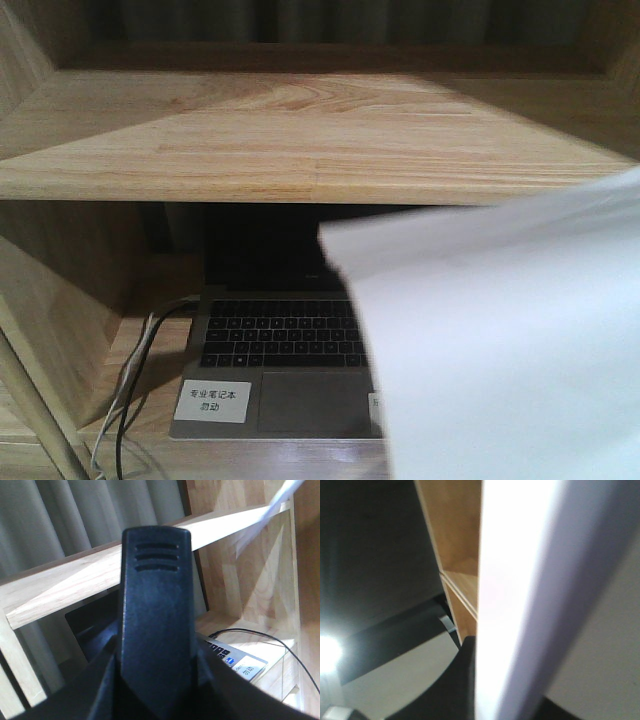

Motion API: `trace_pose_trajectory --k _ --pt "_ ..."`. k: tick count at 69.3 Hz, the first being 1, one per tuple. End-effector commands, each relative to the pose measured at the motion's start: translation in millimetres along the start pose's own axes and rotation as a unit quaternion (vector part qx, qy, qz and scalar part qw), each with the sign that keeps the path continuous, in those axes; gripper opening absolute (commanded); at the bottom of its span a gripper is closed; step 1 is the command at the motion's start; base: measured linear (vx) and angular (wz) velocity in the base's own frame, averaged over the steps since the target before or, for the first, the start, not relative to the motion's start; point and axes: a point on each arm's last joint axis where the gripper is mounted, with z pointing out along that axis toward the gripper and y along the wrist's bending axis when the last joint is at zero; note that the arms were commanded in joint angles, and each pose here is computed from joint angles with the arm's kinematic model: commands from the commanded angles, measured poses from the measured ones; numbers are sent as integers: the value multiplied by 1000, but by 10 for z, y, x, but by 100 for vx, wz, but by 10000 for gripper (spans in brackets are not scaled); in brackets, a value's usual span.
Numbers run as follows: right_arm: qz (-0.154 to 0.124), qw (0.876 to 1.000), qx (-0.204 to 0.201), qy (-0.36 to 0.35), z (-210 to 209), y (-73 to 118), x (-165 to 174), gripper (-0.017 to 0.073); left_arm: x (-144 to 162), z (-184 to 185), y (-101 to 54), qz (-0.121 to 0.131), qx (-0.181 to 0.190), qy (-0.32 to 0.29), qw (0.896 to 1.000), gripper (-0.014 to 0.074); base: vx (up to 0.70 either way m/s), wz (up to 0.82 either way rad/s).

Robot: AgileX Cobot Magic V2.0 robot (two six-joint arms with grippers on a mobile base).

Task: Grab stapler and paper to desk for stapling
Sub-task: 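Pull the white paper off the shelf with the right gripper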

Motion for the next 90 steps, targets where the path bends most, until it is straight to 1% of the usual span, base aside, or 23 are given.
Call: trace_pose_trajectory --k 1,6,10,22,33,48,90 --pt "-12 999 -36 -16 29 132 -55 -2 -186 -22 47 -4 -16 -69 997 -6 0 0" --pt "-19 999 -29 -23 6 139 -67 -2 -186 -22 47 -4 -16 -69 997 -6 0 0" --pt "-20 999 -24 -35 -38 122 -78 -2 -186 -22 47 -4 -16 -69 997 -6 0 0" --pt "3 995 5 -99 -291 -24 -108 -2 -186 -22 47 -4 -16 -69 997 -6 0 0" --pt "8 992 -4 -122 -440 -40 -100 -2 -186 -22 47 -4 -16 -69 997 -6 0 0" --pt "-1 992 -18 -123 -490 8 -89 -2 -186 -22 47 -4 -16 -69 997 -6 0 0" --pt "0 992 -20 -124 -491 14 -90 -2 -186 -22 47 -4 -16 -69 997 -6 0 0"
